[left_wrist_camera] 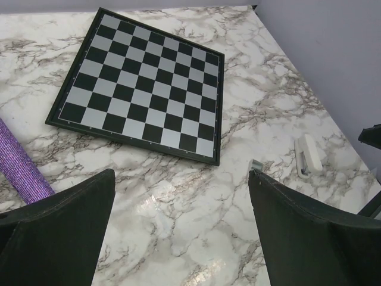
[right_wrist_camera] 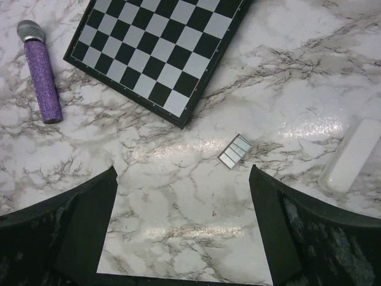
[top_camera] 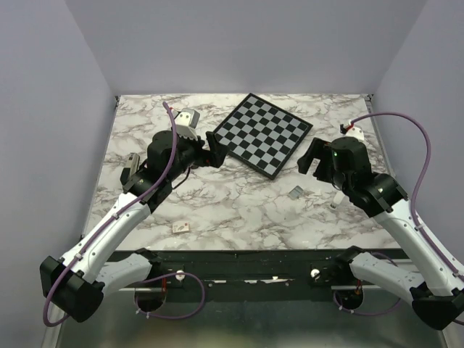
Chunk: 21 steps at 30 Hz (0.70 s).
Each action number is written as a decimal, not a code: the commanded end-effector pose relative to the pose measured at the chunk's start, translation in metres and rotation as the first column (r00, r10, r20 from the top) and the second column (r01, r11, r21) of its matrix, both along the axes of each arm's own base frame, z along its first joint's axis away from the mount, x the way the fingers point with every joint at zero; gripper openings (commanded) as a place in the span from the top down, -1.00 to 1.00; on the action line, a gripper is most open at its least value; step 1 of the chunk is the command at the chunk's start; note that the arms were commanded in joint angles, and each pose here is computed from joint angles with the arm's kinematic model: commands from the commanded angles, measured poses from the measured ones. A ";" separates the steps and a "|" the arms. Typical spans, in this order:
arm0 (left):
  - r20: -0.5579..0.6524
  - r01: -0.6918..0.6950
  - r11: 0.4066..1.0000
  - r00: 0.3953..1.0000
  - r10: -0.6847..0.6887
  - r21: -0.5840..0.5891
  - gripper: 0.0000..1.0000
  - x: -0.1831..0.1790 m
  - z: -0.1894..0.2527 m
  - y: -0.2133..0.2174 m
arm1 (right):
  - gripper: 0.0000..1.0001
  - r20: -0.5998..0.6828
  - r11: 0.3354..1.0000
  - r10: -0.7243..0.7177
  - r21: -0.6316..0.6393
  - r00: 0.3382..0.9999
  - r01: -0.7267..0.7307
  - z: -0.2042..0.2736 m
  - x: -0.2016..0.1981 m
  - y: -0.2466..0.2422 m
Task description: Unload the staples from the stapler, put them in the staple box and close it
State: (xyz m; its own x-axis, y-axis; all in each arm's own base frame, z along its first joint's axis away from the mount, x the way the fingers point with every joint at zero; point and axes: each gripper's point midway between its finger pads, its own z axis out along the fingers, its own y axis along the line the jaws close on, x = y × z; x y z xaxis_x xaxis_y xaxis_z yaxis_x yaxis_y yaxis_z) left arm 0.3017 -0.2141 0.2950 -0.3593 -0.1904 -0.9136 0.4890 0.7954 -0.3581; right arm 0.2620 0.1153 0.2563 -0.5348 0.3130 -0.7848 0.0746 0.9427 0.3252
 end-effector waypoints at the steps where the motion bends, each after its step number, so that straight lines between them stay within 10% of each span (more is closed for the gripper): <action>1: 0.039 -0.018 1.000 0.999 0.018 0.003 -0.97 -0.002 0.014 0.005 | -1.00 -0.020 0.997 -0.071 -0.010 0.997 0.070 -0.004 -0.001 -0.011; 13: 0.052 -0.026 1.000 0.998 0.026 0.000 -0.97 -0.005 0.018 0.006 | -0.97 -0.240 0.851 -0.450 -0.408 0.860 0.331 -0.060 -0.008 -0.083; 21: 0.061 -0.021 1.000 0.998 0.022 -0.017 -0.97 -0.008 0.021 0.005 | -0.61 -0.472 0.886 -0.451 -0.337 0.757 0.318 -0.119 -0.025 -0.117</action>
